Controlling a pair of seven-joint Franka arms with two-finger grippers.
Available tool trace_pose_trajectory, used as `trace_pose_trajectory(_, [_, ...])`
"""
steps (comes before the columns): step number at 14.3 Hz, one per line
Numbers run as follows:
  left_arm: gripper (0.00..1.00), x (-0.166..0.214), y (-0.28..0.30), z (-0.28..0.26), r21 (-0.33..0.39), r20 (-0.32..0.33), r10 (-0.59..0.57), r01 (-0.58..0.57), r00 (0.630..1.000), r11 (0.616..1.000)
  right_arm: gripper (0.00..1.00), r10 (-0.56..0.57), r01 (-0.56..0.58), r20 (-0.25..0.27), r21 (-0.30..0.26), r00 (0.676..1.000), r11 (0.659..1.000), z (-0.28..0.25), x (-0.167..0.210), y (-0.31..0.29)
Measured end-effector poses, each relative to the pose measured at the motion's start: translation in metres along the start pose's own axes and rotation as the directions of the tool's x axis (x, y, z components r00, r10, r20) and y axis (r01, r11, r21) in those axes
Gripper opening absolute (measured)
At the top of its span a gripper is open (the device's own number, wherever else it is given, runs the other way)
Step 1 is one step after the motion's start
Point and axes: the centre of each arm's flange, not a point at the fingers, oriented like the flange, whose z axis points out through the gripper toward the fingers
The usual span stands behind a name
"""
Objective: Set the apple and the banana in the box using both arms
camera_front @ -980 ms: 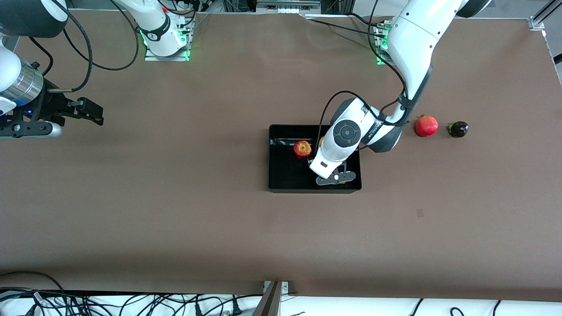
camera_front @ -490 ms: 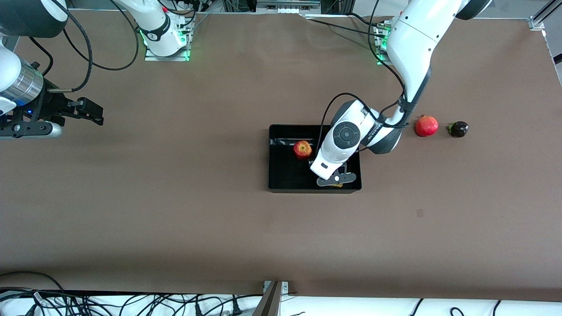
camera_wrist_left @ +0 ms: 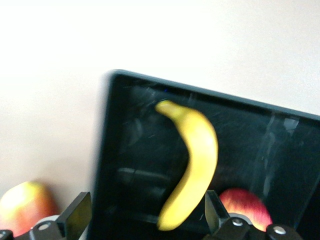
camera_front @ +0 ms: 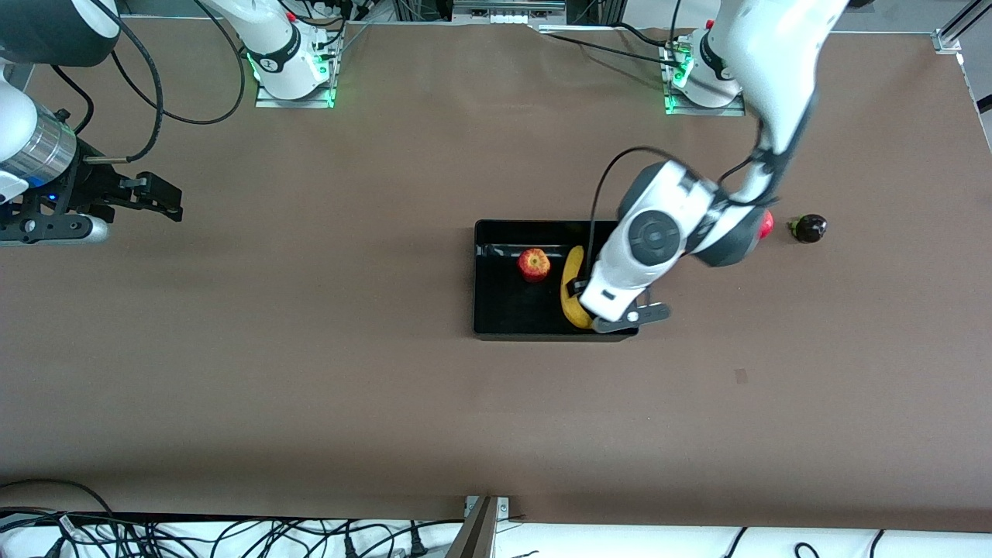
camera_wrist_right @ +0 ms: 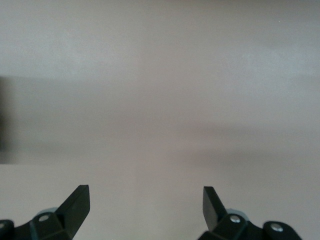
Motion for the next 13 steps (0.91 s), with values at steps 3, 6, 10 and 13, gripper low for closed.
trace_pose_trajectory(3, [1.00,0.003,-0.068,-0.102,0.035,0.013,0.024,-0.025,1.000,0.999,1.00,0.000,0.000,0.000,0.000,1.000,1.000,0.000,0.000,0.000])
trace_pose_trajectory(6, [1.00,0.000,-0.140,-0.169,0.034,0.005,0.083,-0.083,0.997,0.996,1.00,0.000,0.000,0.000,0.000,1.000,1.000,0.000,0.000,0.000])
trace_pose_trajectory(10, [1.00,-0.008,-0.232,-0.233,0.031,-0.041,0.182,-0.181,0.982,0.983,1.00,0.000,0.000,-0.001,0.000,1.000,1.000,0.000,0.000,0.000])
trace_pose_trajectory(13, [1.00,-0.013,-0.297,-0.261,0.024,-0.061,0.282,-0.281,0.958,0.960,1.00,0.000,0.000,-0.001,0.000,1.000,1.000,0.000,0.000,0.000])
